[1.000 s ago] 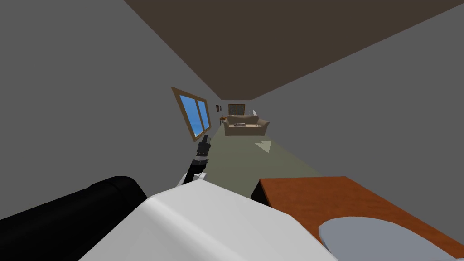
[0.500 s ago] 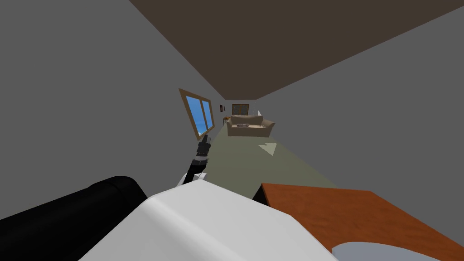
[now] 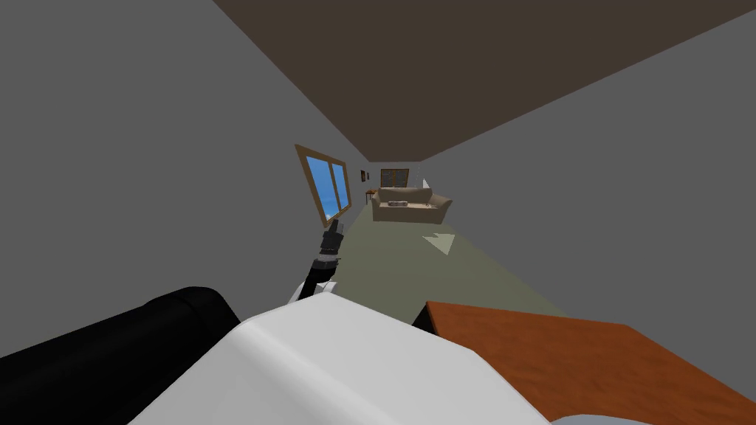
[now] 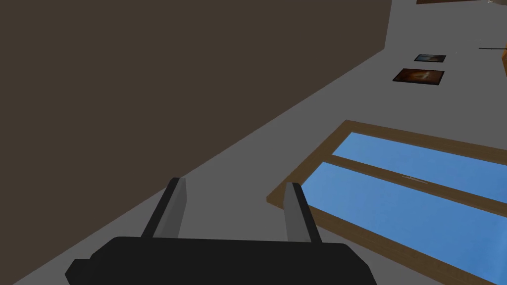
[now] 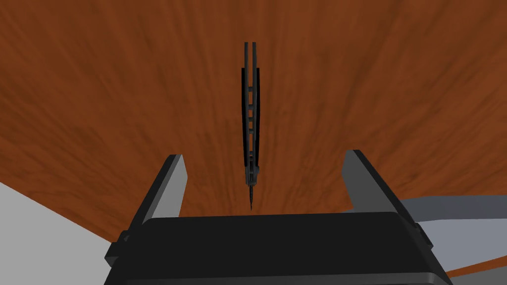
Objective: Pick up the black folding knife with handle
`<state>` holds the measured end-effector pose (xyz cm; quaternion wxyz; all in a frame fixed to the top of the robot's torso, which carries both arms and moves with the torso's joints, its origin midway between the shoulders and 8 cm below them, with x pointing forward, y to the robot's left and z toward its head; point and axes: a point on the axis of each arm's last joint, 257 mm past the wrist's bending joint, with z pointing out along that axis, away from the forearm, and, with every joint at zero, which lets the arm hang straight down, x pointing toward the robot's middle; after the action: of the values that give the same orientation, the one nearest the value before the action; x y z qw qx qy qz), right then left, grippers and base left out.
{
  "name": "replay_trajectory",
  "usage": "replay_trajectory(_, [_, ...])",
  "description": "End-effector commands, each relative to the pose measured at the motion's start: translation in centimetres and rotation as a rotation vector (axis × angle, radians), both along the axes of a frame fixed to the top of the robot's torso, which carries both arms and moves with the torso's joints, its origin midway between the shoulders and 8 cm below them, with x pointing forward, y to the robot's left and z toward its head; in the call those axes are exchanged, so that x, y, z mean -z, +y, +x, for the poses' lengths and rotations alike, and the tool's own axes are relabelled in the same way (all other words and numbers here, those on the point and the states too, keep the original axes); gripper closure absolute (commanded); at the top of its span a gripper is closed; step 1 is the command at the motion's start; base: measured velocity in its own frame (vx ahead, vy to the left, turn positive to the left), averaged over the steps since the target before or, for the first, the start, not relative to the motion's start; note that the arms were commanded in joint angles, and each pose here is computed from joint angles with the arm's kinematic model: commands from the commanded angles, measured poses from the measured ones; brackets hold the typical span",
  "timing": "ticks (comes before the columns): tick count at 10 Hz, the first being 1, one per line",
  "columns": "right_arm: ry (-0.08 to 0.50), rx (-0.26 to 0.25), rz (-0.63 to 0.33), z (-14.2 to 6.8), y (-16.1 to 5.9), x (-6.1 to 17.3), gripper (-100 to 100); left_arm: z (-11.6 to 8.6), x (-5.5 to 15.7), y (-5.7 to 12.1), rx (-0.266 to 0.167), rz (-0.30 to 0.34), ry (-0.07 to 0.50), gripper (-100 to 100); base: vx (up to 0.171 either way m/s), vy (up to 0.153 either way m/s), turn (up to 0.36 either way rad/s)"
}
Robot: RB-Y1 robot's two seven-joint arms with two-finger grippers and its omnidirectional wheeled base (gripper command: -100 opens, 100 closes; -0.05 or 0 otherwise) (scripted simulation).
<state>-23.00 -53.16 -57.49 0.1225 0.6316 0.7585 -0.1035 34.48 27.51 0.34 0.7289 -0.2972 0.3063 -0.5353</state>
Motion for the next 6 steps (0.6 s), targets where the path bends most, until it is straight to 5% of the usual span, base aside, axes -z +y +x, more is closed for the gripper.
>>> replay_trajectory(1, [0.002, 0.002, -0.002, 0.6, 0.3, 0.7, -100, 0.0, 0.0, 0.0, 0.0, 0.0, 0.0, 0, -0.055, -0.058, 0.023])
replay_trajectory(4, [0.001, 0.004, 0.0, 1.5, 1.0, 1.6, -100, 0.0, 0.0, 0.0, 0.0, 0.0, 0.0, 0, -0.051, -0.038, 0.039])
replay_trajectory(5, [0.001, 0.003, 0.0, 1.5, 1.1, 1.6, 100, 0.0, 0.0, 0.0, 0.0, 0.0, 0.0, 0, 0.0, 0.0, 0.0])
replay_trajectory(6, [-0.002, 0.002, 0.001, 1.7, 1.1, 1.7, 100, 0.0, 0.0, 0.0, 0.0, 0.0, 0.0, 0, -0.003, 0.0, -0.013])
